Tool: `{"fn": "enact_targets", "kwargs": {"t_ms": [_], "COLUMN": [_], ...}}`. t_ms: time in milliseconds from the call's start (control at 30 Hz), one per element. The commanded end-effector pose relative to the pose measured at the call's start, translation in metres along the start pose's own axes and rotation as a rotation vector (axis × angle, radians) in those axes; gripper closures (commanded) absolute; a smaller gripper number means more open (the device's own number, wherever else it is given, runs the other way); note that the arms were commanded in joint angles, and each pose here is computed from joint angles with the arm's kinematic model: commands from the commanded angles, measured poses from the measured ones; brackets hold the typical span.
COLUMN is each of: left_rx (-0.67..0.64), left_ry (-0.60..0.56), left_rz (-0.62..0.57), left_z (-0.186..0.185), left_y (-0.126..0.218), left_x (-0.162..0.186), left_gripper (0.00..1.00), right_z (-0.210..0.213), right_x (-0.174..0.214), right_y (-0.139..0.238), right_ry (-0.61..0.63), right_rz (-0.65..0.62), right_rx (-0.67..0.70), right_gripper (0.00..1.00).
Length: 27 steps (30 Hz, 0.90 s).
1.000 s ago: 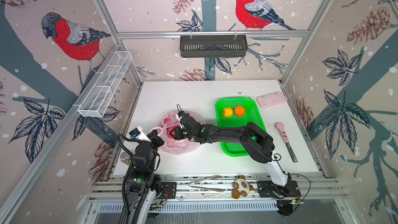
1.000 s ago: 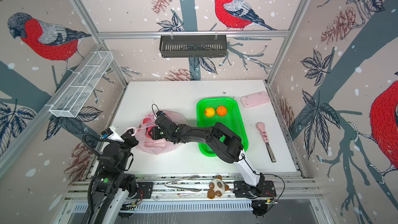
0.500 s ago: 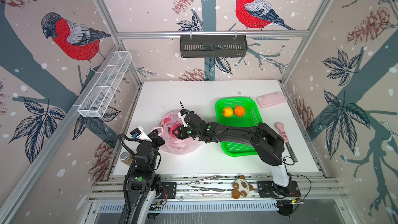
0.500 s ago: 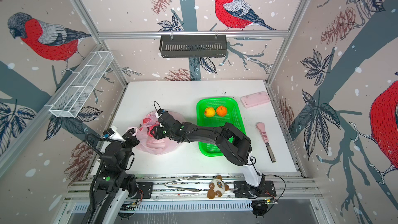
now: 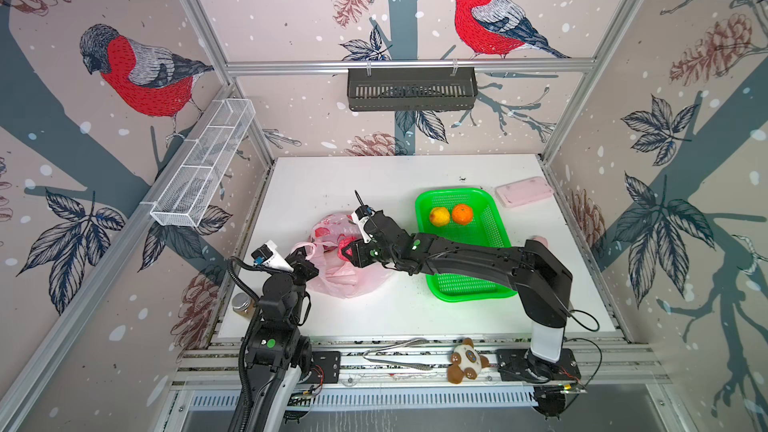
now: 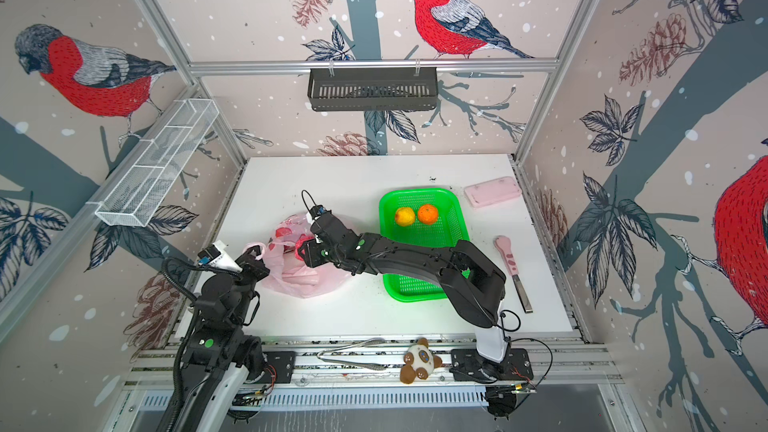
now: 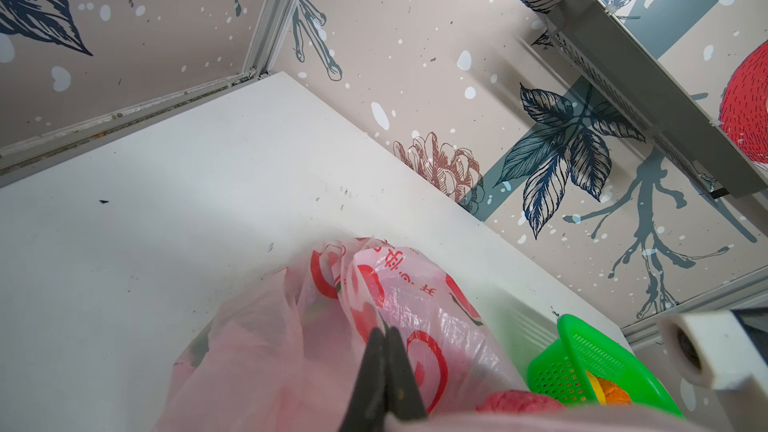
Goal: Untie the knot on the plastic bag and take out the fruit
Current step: 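Grasp the red fruit in the bag and lift it toward the basket, then carry the red fruit over the green basket with the right gripper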
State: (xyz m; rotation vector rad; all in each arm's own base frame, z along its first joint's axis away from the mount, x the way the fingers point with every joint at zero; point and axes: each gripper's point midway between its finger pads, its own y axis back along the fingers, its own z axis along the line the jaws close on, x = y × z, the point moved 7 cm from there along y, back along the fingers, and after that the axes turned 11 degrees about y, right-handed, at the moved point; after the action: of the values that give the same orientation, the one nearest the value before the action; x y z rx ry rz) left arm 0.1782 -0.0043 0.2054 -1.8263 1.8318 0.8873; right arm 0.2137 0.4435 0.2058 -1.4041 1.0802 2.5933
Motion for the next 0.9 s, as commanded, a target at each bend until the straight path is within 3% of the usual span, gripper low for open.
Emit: {"fn": "enact_targets", "kwargs": {"t_ms": [0,867], "left_rx": [0.032,0.112], "left_ry": [0.011,-0.025], "left_rz": [-0.039,-0.035], "left_z": [-0.006,-0.023], "left_y": [0.0,-0.014], "left_x": [-0.007,-0.01], "left_gripper": [1.0,1.0], "right_z": [-0.004,-0.071], "right_x": [-0.005,-0.025], "right_y": [0.011,0.127], "right_ry": [0.02,-0.061], "right_rz": [-0.018,-0.151], "right_rx": [0.062,0.417], "right_gripper": [0.75,0.74]}}
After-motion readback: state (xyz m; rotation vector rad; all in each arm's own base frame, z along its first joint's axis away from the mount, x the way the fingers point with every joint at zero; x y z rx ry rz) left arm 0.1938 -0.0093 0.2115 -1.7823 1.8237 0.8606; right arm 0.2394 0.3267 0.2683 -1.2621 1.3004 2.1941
